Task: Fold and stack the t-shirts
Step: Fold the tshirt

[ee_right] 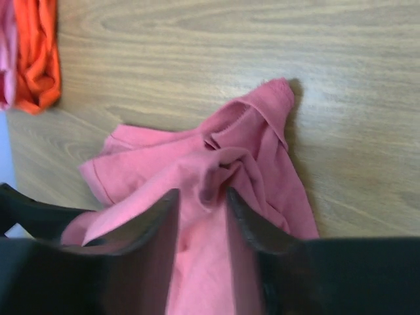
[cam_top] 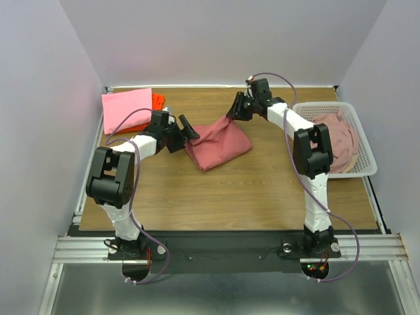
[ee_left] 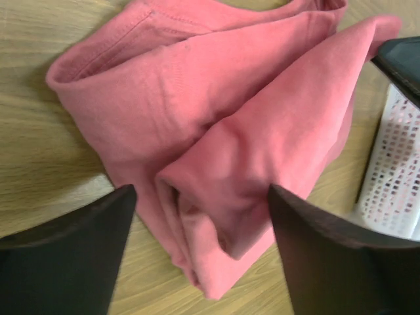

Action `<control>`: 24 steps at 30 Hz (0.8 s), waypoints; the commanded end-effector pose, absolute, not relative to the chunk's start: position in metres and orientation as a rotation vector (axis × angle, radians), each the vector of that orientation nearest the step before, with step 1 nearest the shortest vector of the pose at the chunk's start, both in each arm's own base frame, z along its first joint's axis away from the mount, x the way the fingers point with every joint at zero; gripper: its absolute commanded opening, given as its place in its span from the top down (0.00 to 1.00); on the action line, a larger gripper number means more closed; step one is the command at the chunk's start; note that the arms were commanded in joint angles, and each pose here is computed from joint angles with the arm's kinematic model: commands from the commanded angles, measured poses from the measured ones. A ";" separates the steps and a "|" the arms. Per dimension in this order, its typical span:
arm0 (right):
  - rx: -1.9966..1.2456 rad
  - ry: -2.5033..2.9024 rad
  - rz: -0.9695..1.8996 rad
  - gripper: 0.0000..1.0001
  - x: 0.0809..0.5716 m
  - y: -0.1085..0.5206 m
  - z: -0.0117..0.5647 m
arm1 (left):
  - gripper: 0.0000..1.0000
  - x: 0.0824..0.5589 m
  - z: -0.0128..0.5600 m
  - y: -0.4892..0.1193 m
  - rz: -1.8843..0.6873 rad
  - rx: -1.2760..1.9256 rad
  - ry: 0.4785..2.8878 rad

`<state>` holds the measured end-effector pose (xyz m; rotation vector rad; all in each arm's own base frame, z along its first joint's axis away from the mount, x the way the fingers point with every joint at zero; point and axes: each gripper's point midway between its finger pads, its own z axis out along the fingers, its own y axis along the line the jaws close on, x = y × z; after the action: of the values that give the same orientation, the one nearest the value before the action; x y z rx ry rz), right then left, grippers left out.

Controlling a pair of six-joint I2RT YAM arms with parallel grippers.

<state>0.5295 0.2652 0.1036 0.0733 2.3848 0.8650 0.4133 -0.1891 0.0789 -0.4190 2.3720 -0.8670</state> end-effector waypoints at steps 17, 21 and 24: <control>-0.119 2.237 1.120 0.00 0.457 0.284 0.188 | 0.01 0.398 0.177 -0.207 -0.907 -0.307 2.112; -0.130 2.247 1.166 0.00 0.464 0.296 0.180 | 0.01 0.410 0.163 -0.215 -0.914 -0.305 2.143; -0.137 2.249 1.209 0.00 0.481 0.308 0.170 | 0.01 0.425 0.154 -0.219 -0.898 -0.303 2.160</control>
<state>0.4637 0.2856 0.1629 -0.0813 2.3119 1.1121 0.4002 -0.2133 0.1384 -0.3286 2.2177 -0.8859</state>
